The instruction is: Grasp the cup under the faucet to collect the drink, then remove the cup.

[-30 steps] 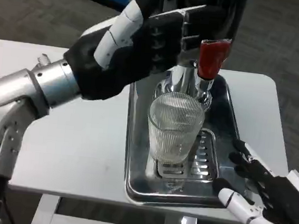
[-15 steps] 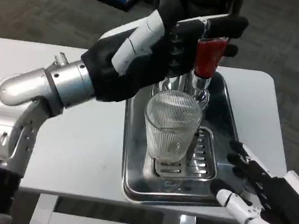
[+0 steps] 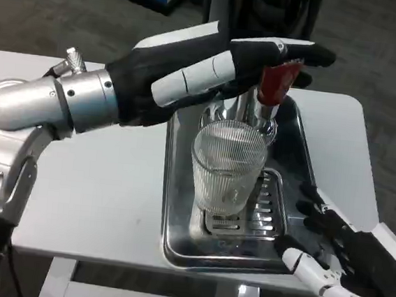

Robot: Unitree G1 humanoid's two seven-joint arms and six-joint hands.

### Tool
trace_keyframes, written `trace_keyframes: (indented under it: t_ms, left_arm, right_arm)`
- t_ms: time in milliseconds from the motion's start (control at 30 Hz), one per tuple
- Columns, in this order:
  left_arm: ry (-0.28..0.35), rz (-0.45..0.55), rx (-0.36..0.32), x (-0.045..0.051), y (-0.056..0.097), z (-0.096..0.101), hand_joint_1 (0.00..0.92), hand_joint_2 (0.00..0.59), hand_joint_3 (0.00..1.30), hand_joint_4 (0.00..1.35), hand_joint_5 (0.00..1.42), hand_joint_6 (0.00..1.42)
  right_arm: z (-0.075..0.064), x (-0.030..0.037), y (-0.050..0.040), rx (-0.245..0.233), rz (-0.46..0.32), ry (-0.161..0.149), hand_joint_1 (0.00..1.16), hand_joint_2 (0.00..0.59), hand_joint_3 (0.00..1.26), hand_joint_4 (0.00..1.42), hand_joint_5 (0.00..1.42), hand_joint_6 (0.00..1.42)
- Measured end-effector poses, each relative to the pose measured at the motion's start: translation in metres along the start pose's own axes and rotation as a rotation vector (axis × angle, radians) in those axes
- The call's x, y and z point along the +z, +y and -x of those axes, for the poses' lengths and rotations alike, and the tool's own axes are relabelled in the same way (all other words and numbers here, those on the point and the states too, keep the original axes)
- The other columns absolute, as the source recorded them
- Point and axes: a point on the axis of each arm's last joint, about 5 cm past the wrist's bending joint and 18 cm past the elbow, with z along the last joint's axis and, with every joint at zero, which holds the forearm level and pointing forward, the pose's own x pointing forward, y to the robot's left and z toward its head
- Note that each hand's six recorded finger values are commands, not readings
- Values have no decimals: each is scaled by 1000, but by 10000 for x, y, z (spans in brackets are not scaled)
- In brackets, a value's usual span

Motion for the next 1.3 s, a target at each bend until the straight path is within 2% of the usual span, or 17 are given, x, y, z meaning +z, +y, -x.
trace_keyframes:
  t_ms: [367, 600, 900, 1300]
  left_arm:
    - [38, -103, -18, 65, 28, 44, 0, 70, 166, 38, 91, 0]
    - [43, -118, -22, 80, 33, 53, 0, 68, 167, 43, 91, 0]
    - [50, -146, -18, 95, -8, 72, 0, 66, 167, 47, 91, 0]
    - [63, -199, -17, 125, -20, 83, 0, 68, 167, 48, 84, 0]
  right_arm:
    - [-37, -41, 32, 3, -13, 12, 454, 363, 0, 54, 64, 34]
    - [-57, -39, 22, -12, -5, -3, 462, 363, 7, 54, 63, 34]
    - [-59, -57, -1, -33, -3, 6, 468, 364, 12, 62, 63, 34]
    - [-66, -62, -5, -35, -3, 3, 470, 364, 13, 64, 63, 34]
